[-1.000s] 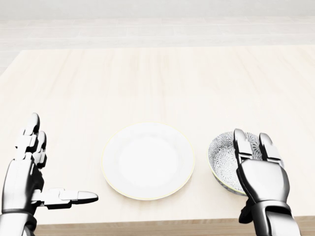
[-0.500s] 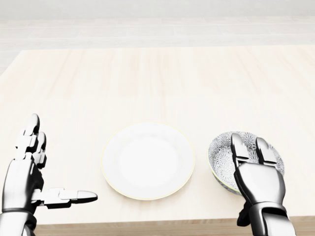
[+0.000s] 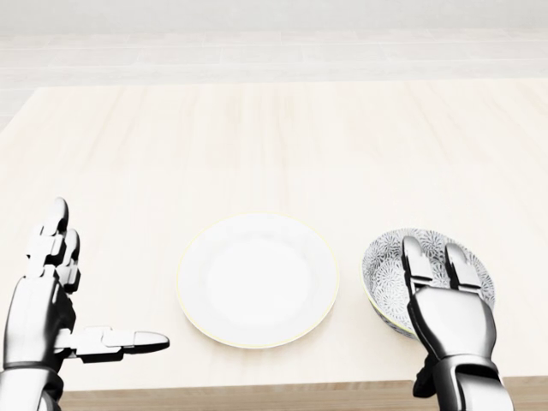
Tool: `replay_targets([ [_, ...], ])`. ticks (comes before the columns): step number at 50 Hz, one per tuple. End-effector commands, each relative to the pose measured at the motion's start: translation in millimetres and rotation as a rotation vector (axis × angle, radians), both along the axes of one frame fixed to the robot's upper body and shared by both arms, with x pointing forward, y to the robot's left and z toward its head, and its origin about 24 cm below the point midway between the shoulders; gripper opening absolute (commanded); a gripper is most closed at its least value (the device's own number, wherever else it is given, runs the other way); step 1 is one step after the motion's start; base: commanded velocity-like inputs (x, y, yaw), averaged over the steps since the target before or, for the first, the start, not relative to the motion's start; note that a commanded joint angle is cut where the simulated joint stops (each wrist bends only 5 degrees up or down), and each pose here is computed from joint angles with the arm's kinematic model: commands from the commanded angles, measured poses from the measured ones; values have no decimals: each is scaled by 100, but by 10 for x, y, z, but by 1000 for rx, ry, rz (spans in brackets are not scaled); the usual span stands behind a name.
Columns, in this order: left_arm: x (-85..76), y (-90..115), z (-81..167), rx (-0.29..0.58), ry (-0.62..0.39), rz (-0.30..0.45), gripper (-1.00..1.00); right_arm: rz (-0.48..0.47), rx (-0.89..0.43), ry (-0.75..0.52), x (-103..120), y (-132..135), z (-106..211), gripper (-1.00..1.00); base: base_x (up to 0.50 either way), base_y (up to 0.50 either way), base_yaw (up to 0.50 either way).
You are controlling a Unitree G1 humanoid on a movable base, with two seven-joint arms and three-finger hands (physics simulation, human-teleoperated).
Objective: Put the bowl on the plate.
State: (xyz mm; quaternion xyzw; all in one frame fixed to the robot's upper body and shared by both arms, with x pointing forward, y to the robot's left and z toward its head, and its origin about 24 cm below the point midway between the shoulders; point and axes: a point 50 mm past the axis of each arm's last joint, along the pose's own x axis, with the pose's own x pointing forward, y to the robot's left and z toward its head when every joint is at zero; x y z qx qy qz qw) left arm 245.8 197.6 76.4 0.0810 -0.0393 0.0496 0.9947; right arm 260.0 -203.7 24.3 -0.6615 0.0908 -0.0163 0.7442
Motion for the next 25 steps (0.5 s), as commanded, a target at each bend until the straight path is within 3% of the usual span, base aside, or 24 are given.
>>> replay_targets([
  [1, 7, 0, 0, 1, 0, 0, 100, -1, -1, 2, -7, -9, -2, 90, 0, 0, 0],
  [2, 6, 1, 2, 1, -1, 0, 100, -1, -2, 1, -6, -10, 0, 66, 0, 0, 0],
  [4, 3, 2, 8, 2, -3, 1, 100, -2, -2, -1, -5, -10, 6, 44, 0, 0, 0],
  [6, 1, 2, 16, 1, -7, 0, 100, -1, -3, 0, -7, -11, 11, 42, 0, 0, 0],
  [7, -3, 5, 24, 1, -10, 1, 100, -1, -5, -1, -10, -11, 12, 14, 0, 0, 0],
  [8, -3, 5, 24, 1, -10, 0, 100, -1, -5, -1, -10, -11, 12, 2, 0, 0, 0],
  [15, -3, 9, 24, 1, -10, 1, 100, -1, -5, 2, -17, -10, 5, 1, 0, 0, 0],
  [25, 9, 9, -3, -2, 1, 2, 100, 2, -14, 1, -41, -3, 23, -15, 0, 0, 0],
])
